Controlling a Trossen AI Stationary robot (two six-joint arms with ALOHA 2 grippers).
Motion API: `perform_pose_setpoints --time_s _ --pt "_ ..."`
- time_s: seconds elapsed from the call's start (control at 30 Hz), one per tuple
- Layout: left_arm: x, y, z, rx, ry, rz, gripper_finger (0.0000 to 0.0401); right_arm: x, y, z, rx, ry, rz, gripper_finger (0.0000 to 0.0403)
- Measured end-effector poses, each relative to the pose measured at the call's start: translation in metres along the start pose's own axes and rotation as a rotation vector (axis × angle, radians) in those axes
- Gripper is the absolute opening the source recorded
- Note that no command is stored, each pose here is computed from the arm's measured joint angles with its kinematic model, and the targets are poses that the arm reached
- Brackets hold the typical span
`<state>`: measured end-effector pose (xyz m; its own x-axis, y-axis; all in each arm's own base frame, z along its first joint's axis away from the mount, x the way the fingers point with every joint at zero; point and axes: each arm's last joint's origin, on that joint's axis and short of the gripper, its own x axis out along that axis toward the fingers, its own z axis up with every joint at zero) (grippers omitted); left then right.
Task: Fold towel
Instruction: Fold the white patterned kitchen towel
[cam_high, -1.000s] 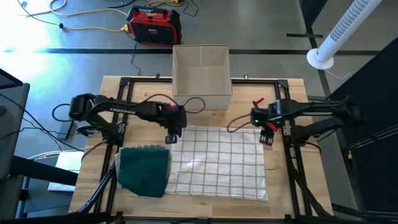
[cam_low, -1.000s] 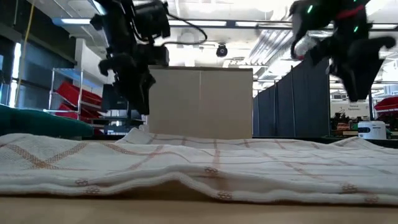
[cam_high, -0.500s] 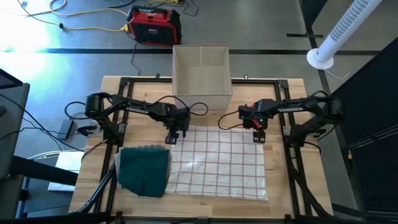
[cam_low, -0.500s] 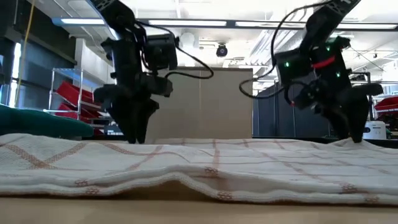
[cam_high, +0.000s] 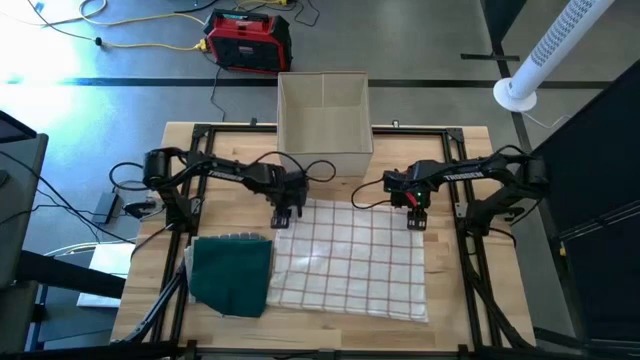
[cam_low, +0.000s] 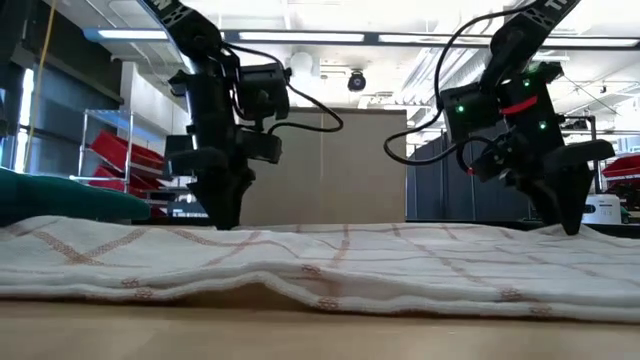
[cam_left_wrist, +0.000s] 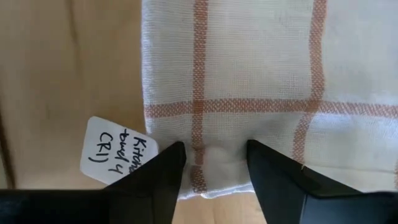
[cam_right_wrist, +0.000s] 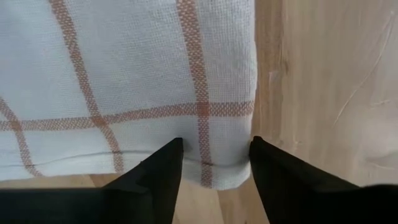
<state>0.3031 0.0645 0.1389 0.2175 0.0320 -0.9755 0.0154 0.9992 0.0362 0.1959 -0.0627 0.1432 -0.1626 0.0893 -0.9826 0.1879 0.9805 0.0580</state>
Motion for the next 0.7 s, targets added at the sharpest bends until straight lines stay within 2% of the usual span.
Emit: perform_pose_setpoints --time_s 0.1,0.2,0.37,0.47,0.7 --pt "-0.006 0.0 -0.001 -0.033 -0.009 0.001 0.0149 0.0 0.0 0.0 0.001 -0.001 -0.002 0.0166" --pt "-0.026 -0.003 0.004 -0.056 -0.04 0.008 0.0151 0.0 0.0 0.0 0.002 -0.001 -0.005 0.017" --pt "-0.057 -0.005 0.007 0.012 -0.117 0.095 0.0166 0.0 0.0 0.0 0.003 -0.001 -0.005 0.0185" --pt "-0.052 -0.002 0.002 0.08 -0.106 0.125 0.0178 0.0 0.0 0.0 0.002 -0.001 -0.005 0.0192" --pt "-0.019 0.01 -0.008 0.045 0.013 0.144 0.0211 0.0 0.0 0.0 0.002 -0.001 -0.005 0.0195"
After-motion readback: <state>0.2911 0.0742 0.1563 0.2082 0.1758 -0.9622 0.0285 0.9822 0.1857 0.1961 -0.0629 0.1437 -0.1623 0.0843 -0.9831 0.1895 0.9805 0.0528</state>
